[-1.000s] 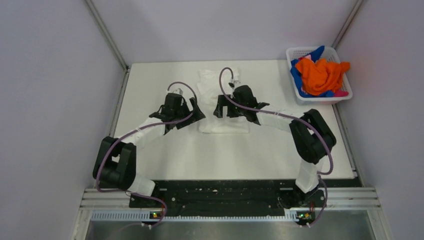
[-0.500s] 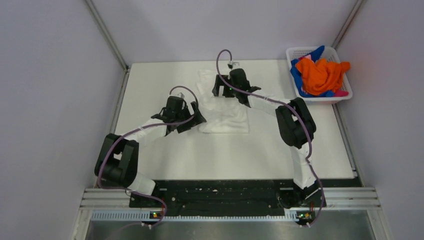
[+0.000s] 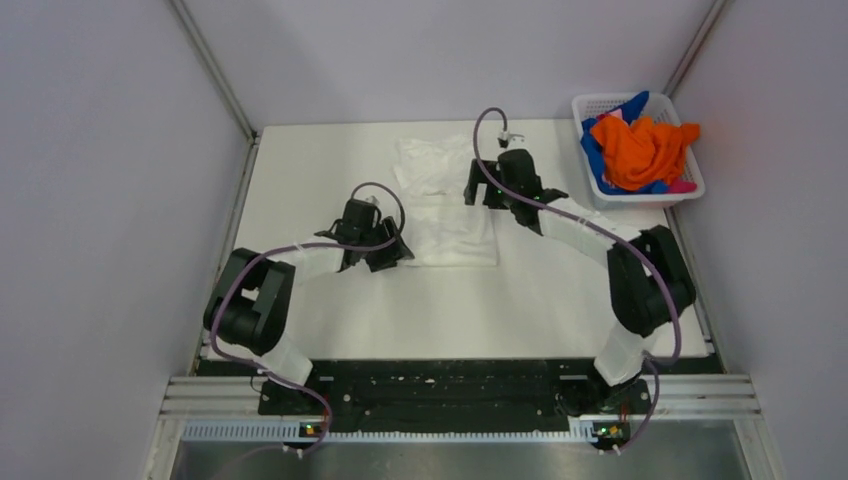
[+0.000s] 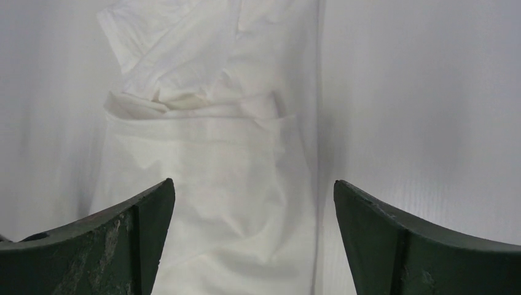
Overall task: Fold and stack the t-shirts
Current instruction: Grab one side of the 2/3 rectangular tshirt with both arms
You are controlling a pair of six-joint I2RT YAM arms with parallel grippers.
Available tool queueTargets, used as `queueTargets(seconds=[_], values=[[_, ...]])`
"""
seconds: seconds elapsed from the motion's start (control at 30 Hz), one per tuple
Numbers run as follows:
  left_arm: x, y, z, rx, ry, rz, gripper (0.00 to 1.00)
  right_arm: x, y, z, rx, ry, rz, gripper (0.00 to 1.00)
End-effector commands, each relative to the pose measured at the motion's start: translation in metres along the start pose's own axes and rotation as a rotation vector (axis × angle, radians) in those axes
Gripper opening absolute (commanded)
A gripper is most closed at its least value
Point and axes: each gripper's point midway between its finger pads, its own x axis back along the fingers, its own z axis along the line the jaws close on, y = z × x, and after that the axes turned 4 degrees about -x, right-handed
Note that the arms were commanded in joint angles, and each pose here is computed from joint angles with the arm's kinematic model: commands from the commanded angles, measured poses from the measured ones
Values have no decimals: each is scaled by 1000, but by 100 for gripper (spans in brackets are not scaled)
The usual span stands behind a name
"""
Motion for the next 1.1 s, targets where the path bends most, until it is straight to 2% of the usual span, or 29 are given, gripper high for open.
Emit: queueTargets(seconds=[0.0,0.2,0.33,0.47,0.5,0.53,0.57,0.7,0.97,1.0,1.07], values=[[-16,-4,-6,-4,-34,19,53,49,3,-25,-51,-72,-44,99],[-26,-15,-2,7,-23,63,15,90,-32,-55,-130,-94,-10,99],[-24,-14,5,3,20,51,0,98,-70,-51,-147,-18,91,97],[-23,-17,7,3,22,56,0,94,-103,-50,-172,15,192,91],[-23,-18,7,3,21,58,0,90,-110,-48,-179,29,212,86],[-23,-19,7,5,22,59,0,88,-114,-46,-188,38,229,76],[-22,-20,8,8,22,61,0,84,-118,-46,-191,41,247,70],[-21,-26,11,10,31,68,0,74,-128,-39,-199,84,279,57],[-20,-29,16,10,53,69,0,59,-149,-39,-221,106,321,44],[-20,-29,16,9,53,68,0,57,-151,-40,-223,104,324,39],[-20,-29,16,8,53,67,0,57,-156,-41,-226,105,337,21]])
